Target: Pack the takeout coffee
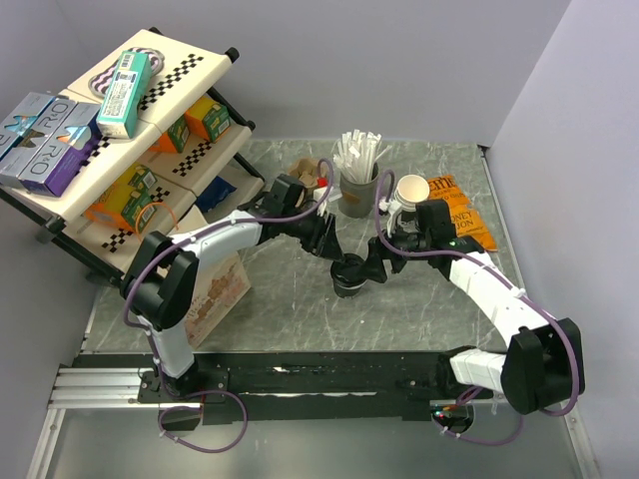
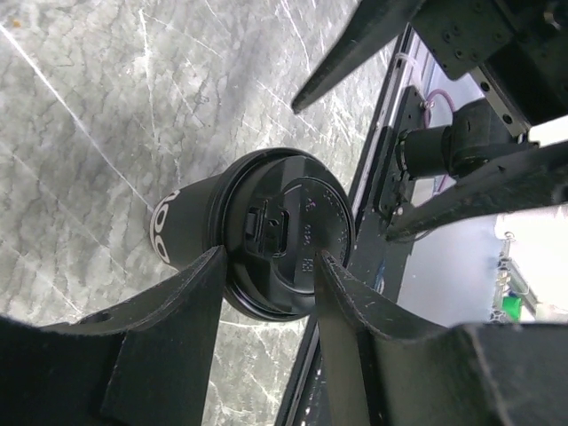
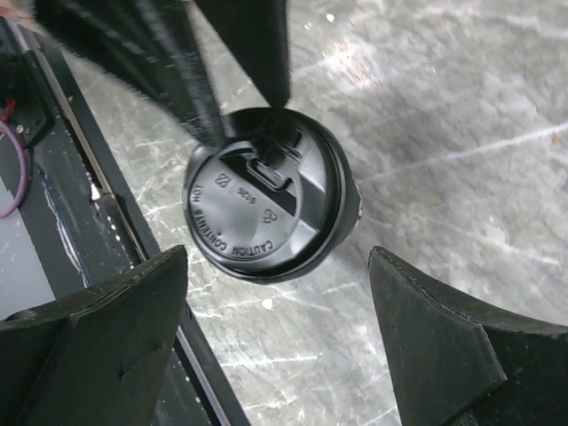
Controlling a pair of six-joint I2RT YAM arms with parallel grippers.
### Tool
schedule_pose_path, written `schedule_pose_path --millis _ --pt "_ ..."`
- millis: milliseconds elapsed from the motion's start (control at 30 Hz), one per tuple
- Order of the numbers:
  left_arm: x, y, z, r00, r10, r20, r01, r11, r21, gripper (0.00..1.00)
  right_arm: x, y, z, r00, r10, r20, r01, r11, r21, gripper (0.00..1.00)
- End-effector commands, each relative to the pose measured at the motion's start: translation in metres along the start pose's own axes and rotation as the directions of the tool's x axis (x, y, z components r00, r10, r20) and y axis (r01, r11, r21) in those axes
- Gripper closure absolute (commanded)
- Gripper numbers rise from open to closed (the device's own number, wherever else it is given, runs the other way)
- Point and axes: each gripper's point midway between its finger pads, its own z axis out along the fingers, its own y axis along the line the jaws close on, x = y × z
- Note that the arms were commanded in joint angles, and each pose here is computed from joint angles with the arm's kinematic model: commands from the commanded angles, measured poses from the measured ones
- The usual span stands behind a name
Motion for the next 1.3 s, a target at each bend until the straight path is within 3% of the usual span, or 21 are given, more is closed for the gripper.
schedule_pose_path --millis 0,267,567,867,1267 --pt "-0.021 -0.021 -0.008 0.991 0.13 0.045 -0.129 0.992 -0.014 0.5 0.005 -0.008 -0.001 0.998 0.051 -0.028 -0.05 0.998 0.047 0.12" --pt "-0.023 -0.018 -0.006 0.986 0.161 0.035 -0.16 0.987 -0.034 0.5 0.009 0.014 0.0 0.99 0.139 -0.037 -0.141 0.988 -0.057 0.12" --pt "-0.017 -0.017 -0.001 0.985 0.174 0.007 -0.174 0.984 -0.045 0.5 0.016 0.009 0.002 0.952 0.29 -0.095 -0.292 0.956 -0.005 0.13" --pt "-0.014 -0.02 0.001 0.986 0.168 -0.013 -0.168 0.985 -0.024 0.5 0.026 0.031 -0.002 0.914 0.362 -0.18 -0.381 0.921 -0.083 0.14" --pt "-0.007 -0.019 0.008 0.987 0.156 -0.047 -0.156 0.988 -0.005 0.5 0.012 0.034 0.006 0.875 0.447 -0.188 -0.476 0.864 -0.162 0.23"
